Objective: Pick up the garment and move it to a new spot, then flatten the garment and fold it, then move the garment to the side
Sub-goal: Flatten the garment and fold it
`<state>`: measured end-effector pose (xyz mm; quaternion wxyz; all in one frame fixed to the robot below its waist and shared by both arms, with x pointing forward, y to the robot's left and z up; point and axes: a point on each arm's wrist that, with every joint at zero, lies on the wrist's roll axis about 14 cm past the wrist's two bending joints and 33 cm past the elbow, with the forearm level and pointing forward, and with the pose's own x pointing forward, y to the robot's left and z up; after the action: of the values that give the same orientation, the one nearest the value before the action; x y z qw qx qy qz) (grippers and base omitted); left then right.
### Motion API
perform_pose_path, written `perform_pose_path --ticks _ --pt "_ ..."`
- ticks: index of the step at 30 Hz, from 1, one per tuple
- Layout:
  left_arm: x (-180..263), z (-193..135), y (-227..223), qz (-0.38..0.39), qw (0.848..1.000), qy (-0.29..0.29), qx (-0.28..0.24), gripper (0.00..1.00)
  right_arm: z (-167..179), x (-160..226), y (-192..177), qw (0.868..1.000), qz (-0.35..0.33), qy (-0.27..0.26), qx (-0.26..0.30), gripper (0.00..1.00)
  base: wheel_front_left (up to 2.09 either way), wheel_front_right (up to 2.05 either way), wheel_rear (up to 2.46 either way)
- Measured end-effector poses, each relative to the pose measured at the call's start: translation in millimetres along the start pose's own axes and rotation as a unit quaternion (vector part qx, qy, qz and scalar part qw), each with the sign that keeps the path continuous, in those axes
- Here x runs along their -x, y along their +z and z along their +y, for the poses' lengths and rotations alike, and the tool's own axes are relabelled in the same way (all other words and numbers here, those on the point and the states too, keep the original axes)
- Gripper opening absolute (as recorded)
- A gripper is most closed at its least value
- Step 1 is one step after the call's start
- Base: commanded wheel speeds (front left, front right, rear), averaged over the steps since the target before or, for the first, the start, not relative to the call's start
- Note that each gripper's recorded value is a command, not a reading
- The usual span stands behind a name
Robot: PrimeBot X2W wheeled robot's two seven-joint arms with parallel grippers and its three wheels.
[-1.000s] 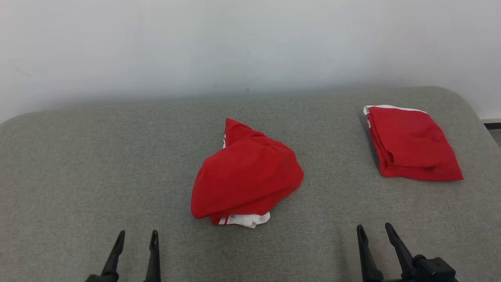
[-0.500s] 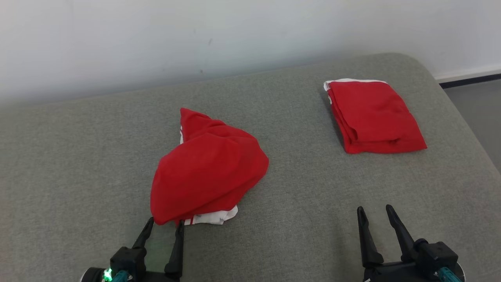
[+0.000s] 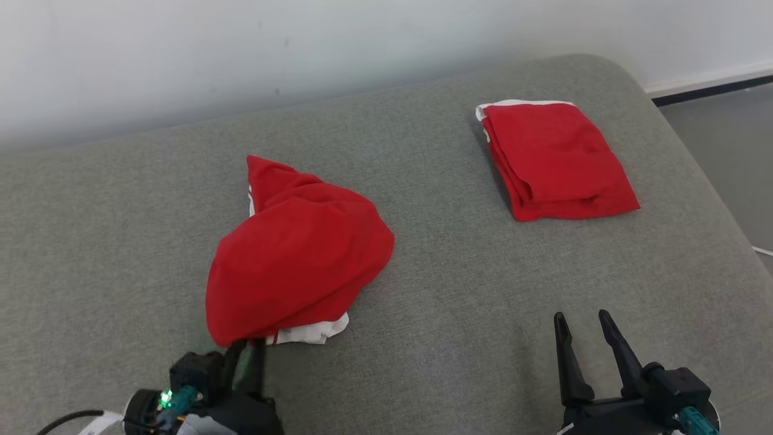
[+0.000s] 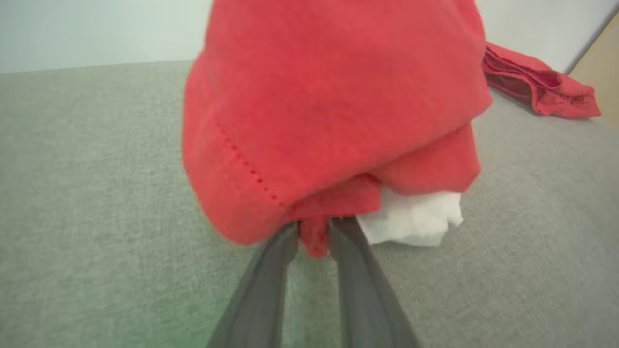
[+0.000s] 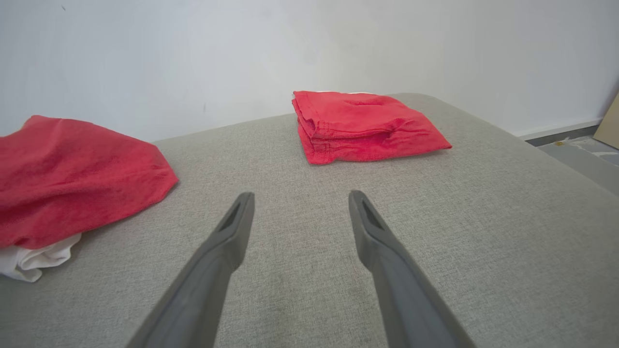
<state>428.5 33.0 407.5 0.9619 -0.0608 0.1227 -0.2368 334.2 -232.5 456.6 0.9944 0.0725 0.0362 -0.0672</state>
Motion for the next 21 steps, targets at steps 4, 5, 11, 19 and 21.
perform_pose_path --ticks 4,5,11,19,21 --pt "1.2 6.3 20.7 -0.032 0.999 0.011 0.008 0.0 6.3 -2.7 0.5 1.0 -0.002 0.01 -0.002 1.0 0.0 0.0 0.0" --pt "2.4 6.5 25.2 -0.04 0.999 0.012 0.009 0.0 8.1 -3.3 0.4 1.0 -0.002 0.013 -0.002 1.0 0.0 0.0 0.0" --pt "23.8 12.4 44.5 -0.076 0.997 0.025 0.005 0.0 21.8 -3.6 -5.7 0.999 0.006 0.034 -0.01 1.0 0.0 0.0 0.0" --pt "71.6 31.9 59.9 -0.115 0.991 0.069 0.003 0.0 49.9 -7.3 -11.0 0.997 0.013 0.076 -0.023 1.0 0.0 0.0 0.0" --pt "86.4 38.8 60.8 -0.121 0.989 0.086 0.005 0.0 58.1 -8.8 -11.4 0.996 0.014 0.089 -0.025 1.0 0.0 0.0 0.0"
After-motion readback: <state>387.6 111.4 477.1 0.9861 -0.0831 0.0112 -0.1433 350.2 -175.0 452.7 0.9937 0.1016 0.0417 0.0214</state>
